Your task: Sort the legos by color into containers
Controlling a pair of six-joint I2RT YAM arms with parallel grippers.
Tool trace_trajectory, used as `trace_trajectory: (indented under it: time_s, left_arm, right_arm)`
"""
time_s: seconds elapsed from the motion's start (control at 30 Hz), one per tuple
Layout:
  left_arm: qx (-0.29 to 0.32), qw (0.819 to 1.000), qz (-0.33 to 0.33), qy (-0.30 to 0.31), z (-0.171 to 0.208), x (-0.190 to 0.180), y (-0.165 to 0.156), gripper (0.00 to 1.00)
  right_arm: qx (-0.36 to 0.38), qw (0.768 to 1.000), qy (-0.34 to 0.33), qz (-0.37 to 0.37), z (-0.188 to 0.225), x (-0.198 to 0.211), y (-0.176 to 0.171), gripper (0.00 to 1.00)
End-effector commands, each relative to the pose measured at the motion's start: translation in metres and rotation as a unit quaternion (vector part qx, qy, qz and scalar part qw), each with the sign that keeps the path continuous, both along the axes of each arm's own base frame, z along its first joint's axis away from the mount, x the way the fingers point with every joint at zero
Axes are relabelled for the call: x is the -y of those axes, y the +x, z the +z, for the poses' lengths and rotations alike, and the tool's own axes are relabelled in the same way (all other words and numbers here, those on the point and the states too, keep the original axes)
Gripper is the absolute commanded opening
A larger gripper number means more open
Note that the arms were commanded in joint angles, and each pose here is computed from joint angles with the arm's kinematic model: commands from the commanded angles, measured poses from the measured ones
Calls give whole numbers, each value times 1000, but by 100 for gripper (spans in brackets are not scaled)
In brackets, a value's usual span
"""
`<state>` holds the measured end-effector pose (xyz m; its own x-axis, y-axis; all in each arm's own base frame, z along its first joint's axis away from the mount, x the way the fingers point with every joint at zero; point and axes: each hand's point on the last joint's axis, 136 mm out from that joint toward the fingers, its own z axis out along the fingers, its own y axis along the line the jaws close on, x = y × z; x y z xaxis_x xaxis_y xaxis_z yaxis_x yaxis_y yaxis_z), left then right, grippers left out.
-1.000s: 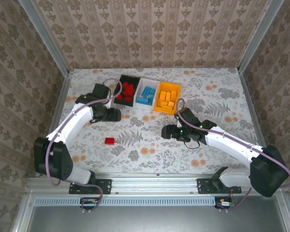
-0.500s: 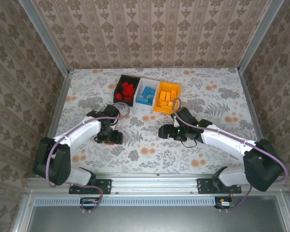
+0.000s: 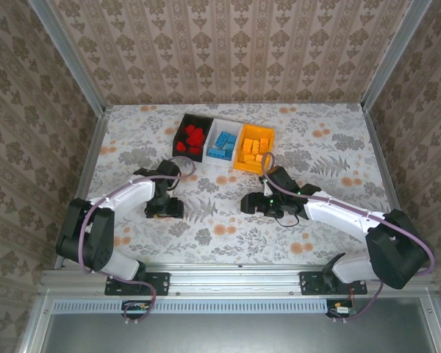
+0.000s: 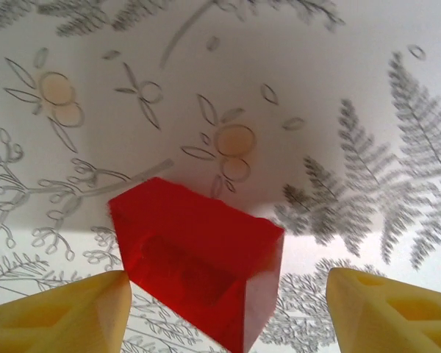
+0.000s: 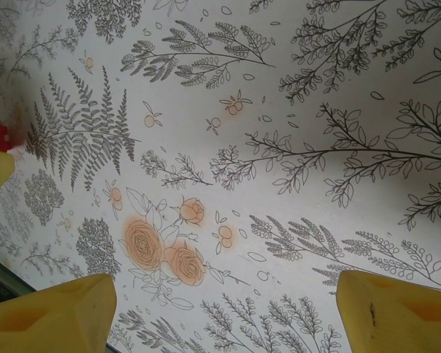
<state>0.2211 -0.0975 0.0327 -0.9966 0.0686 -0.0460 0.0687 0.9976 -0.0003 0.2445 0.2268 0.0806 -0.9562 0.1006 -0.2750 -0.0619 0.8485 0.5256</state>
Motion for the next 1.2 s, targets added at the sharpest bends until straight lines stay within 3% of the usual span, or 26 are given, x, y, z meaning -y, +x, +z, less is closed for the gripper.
trace_trajectory:
  time_s: [0.0, 0.13, 0.27, 0.43, 0.6, 0.7, 0.77, 0.87, 1.17]
  left_arm:
    - [-6, 1000, 1, 8, -8, -7, 3, 71]
    - [-4, 1000, 4, 7, -10, -11, 7, 69]
    - [0, 1000, 6, -3, -11, -9, 13, 58]
    - [-5, 1000, 3, -14, -18, -3, 17, 53]
    - [-7, 1000, -2, -22, -21, 3, 22, 43]
    - [-6, 1000, -3, -23, -19, 4, 22, 42]
    - [-2, 1000, -2, -14, -17, 0, 22, 54]
    - [10, 1000, -1, -8, -14, -4, 29, 58]
    - [23, 1000, -16, 1, -13, 0, 66, 58]
  right_arm:
    - [-13, 1000, 2, -1, -5, 0, -6, 80]
    - [-12, 1000, 1, -4, -3, 0, -7, 80]
    - [-9, 1000, 2, -6, 1, -2, -7, 80]
    - [-6, 1000, -3, -6, 3, -1, -11, 79]
    - [-4, 1000, -8, -13, 5, 5, -16, 79]
    - [-3, 1000, -9, -16, 5, 7, -17, 79]
    - [-4, 1000, -9, -18, 4, 7, -17, 79]
    - [-6, 1000, -6, -14, 5, 4, -16, 79]
    - [-4, 1000, -5, -16, 8, 6, -18, 79]
